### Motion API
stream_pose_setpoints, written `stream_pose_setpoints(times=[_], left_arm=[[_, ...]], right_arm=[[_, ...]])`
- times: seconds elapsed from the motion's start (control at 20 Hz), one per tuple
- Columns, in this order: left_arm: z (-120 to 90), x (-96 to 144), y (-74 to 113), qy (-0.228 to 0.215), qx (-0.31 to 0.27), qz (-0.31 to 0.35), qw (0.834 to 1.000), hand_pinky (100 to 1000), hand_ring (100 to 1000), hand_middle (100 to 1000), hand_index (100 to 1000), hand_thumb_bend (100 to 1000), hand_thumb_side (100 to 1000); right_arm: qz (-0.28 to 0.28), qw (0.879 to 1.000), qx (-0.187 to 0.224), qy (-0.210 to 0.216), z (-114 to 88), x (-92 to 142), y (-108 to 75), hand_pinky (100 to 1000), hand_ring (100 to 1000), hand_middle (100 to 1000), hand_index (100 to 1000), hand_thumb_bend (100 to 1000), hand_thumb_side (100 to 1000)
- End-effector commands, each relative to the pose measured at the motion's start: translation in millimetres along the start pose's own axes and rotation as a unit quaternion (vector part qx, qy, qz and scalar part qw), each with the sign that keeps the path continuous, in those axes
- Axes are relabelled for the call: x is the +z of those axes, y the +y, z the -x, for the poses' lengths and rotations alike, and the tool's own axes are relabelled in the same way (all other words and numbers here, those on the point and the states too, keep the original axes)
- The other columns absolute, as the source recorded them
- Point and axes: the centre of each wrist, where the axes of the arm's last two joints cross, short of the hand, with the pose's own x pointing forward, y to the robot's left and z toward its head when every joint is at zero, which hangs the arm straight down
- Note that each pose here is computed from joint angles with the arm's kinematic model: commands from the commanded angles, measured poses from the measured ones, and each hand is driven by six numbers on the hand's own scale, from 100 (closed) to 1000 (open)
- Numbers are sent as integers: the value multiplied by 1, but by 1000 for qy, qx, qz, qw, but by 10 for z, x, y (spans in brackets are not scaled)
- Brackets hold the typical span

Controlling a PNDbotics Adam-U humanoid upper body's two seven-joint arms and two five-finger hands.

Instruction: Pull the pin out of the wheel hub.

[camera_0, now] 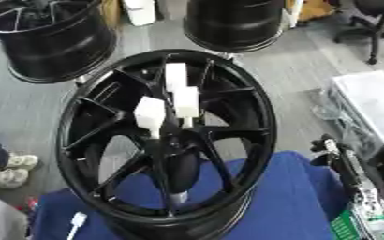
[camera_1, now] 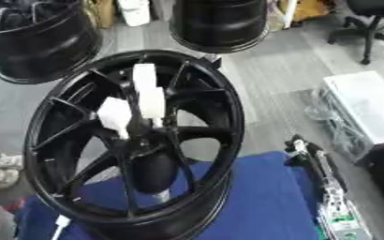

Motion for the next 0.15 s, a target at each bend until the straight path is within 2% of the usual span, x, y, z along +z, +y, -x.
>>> stream_pose_setpoints(times=[0.05,0.15], left_arm=[[-21,10,-39,1,5,5,1000,746,523,580,747,535,654],[38,29,-104,11,8,16,1000,744,520,576,742,520,653]], right_arm=[[8,1000,-2,-13,-74,-43,-41,616,484,583,672,100,870],[10,1000,-8,-10,-67,-47,-34,616,484,583,672,100,879]])
